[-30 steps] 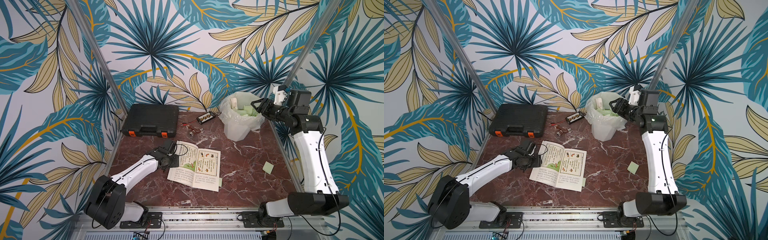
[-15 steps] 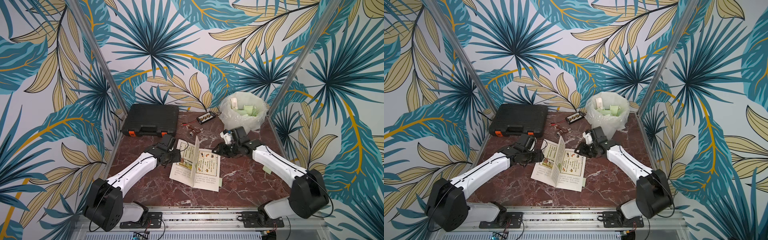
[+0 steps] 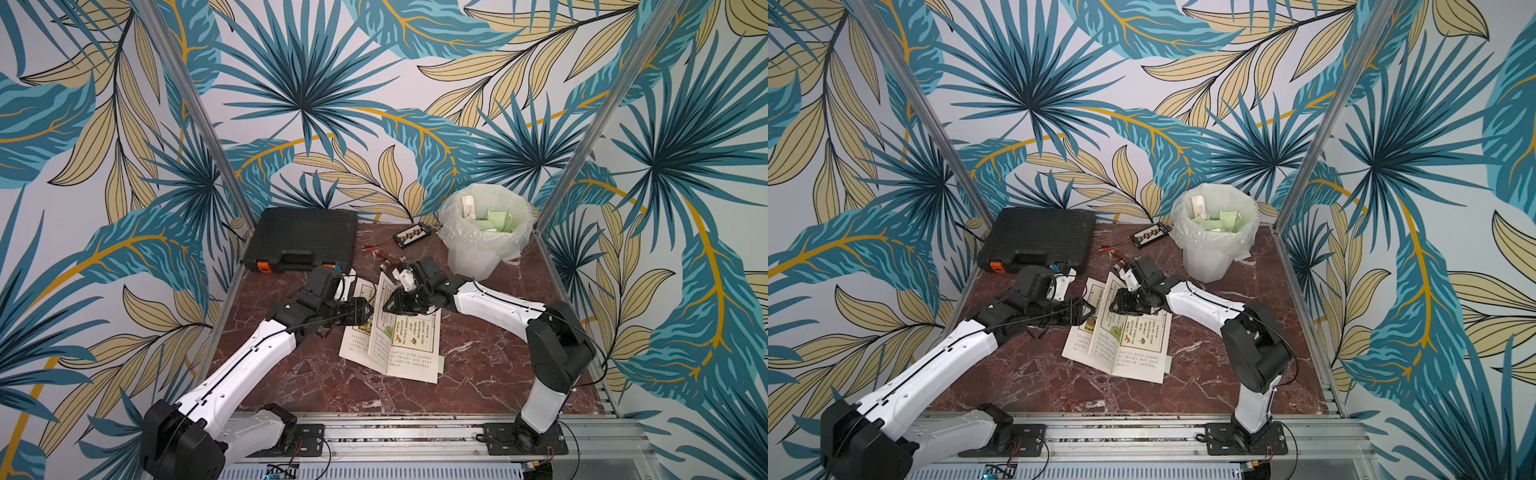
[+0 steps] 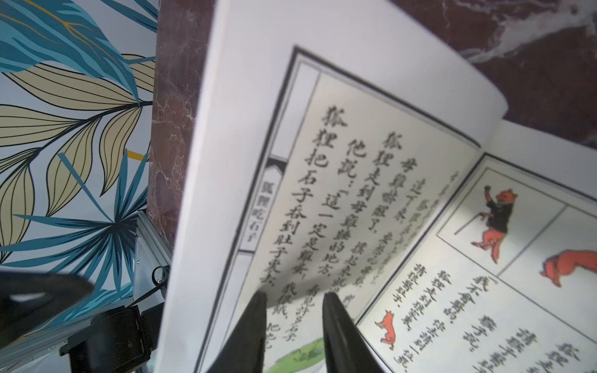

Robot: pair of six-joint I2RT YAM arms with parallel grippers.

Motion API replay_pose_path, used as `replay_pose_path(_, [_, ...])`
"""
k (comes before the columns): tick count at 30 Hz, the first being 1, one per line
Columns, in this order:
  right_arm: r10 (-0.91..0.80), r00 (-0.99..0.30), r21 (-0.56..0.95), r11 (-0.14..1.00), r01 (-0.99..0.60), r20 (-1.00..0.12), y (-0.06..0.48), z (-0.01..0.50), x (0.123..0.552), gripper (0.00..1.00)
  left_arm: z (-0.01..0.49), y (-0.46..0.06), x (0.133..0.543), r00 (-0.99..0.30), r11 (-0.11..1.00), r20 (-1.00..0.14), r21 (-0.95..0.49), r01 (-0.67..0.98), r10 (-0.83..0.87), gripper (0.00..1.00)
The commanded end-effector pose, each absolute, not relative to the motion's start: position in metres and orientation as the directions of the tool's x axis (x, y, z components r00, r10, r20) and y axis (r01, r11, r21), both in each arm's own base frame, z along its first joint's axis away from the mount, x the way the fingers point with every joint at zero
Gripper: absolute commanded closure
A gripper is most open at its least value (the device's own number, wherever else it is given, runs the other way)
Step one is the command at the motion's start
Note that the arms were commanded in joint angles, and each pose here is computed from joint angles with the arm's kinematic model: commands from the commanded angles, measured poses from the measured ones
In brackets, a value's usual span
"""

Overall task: Peel off the used sticky note
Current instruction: Turn the page of the book at the center of the board.

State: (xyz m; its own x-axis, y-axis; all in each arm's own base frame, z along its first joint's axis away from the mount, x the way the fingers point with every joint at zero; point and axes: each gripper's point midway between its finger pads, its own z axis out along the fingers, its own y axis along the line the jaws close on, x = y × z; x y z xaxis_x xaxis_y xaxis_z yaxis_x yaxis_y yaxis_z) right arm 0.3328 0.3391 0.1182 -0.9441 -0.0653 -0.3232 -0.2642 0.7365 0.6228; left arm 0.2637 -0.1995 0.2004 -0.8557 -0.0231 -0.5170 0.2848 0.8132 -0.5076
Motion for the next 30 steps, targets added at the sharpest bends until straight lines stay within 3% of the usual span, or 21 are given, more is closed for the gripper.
replay_pose_path(1, [-0.108,-0.954,0.605,0.752,-0.263,-0.281,0.345,0.096,0.328,0.67,0.232,-0.227,0.238,-0.83,0.698,-0.55,-0.557,0.45,0.096,0.35])
replay_pose_path(8, [-0.139,-0.967,0.615,0.75,-0.245,-0.215,0.361,0.063,0.331,0.67,0.227,-0.277,0.205,-0.805,0.577,-0.537,-0.585,0.571,0.253,0.36])
replay_pose_path(12, [-0.158,-0.967,0.61,0.752,-0.251,-0.202,0.364,0.053,0.333,0.67,0.186,-0.294,0.202,-0.823,0.594,-0.464,-0.576,0.562,0.328,0.4])
replay_pose_path(20, [-0.105,-0.979,0.632,0.75,-0.194,-0.176,0.35,0.047,0.34,0.67,0.097,-0.308,0.215,-0.877,0.642,-0.36,-0.598,0.479,0.319,0.5])
replay_pose_path(30, [0.026,-0.974,0.644,0.754,-0.127,-0.223,0.29,0.087,0.341,0.63,0.028,-0.306,0.217,-0.914,0.695,-0.28,-0.595,0.404,0.292,0.61])
